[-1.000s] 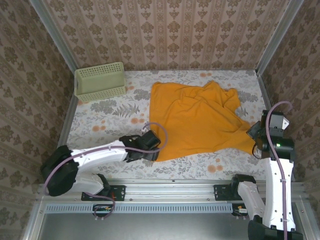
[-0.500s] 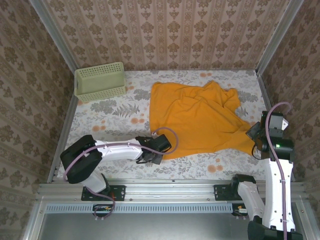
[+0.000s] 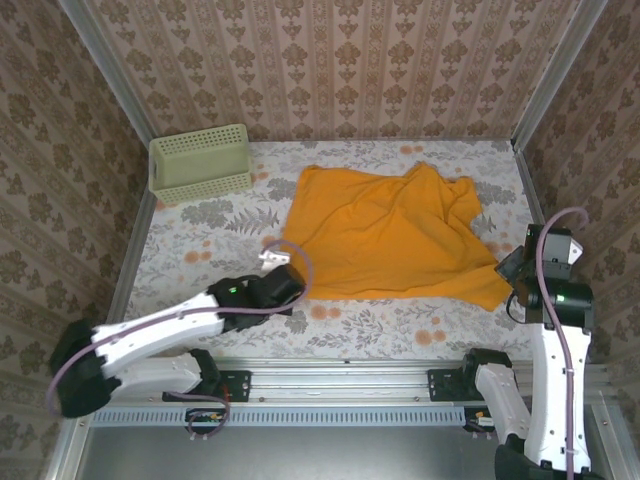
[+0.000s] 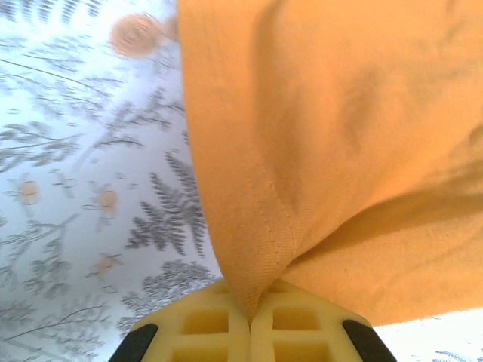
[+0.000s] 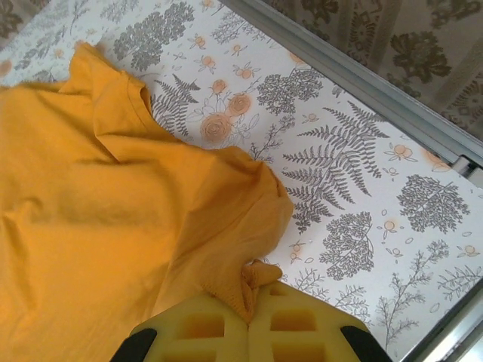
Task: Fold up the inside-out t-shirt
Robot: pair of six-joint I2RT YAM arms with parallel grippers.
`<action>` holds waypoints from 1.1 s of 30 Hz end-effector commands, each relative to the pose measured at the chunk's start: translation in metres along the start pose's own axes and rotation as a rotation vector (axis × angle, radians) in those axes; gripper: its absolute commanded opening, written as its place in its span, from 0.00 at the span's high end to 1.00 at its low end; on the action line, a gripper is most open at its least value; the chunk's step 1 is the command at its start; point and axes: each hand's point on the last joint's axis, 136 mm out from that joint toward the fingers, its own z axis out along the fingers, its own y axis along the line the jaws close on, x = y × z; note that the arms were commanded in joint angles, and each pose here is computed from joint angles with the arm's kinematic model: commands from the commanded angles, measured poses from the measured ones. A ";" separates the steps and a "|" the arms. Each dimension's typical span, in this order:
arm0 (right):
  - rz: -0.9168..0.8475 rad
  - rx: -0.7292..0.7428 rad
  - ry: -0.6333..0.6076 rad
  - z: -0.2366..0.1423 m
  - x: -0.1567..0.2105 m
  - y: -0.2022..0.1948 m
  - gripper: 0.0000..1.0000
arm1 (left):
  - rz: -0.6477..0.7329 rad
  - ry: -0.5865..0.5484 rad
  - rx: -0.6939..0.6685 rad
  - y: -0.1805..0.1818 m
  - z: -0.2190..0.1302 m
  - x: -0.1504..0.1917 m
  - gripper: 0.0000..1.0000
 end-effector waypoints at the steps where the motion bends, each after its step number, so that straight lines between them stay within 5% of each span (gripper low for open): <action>1: 0.045 0.023 -0.048 -0.031 -0.002 -0.019 1.00 | -0.049 -0.064 -0.079 0.032 -0.015 0.001 1.00; 9: 0.032 -0.231 -0.350 -0.148 -0.068 0.001 1.00 | -0.021 -0.284 -0.068 0.050 -0.112 -0.089 1.00; 14: 0.021 -0.243 -0.342 -0.155 -0.073 0.006 1.00 | -0.023 -0.331 -0.062 0.055 -0.135 -0.108 1.00; 17: 0.010 -0.256 -0.262 -0.127 -0.064 0.020 1.00 | -0.021 -0.302 -0.077 0.051 -0.121 -0.118 1.00; 25: -0.086 -0.349 -0.003 -0.013 -0.057 0.116 1.00 | -0.108 -0.103 -0.086 0.050 -0.013 -0.177 1.00; 29: -0.168 -0.328 -0.023 0.015 -0.080 0.175 1.00 | -0.114 -0.053 -0.093 0.064 0.042 -0.224 1.00; 33: -0.145 -0.360 -0.125 0.018 -0.144 0.229 1.00 | -0.140 -0.165 -0.038 0.079 0.047 -0.311 1.00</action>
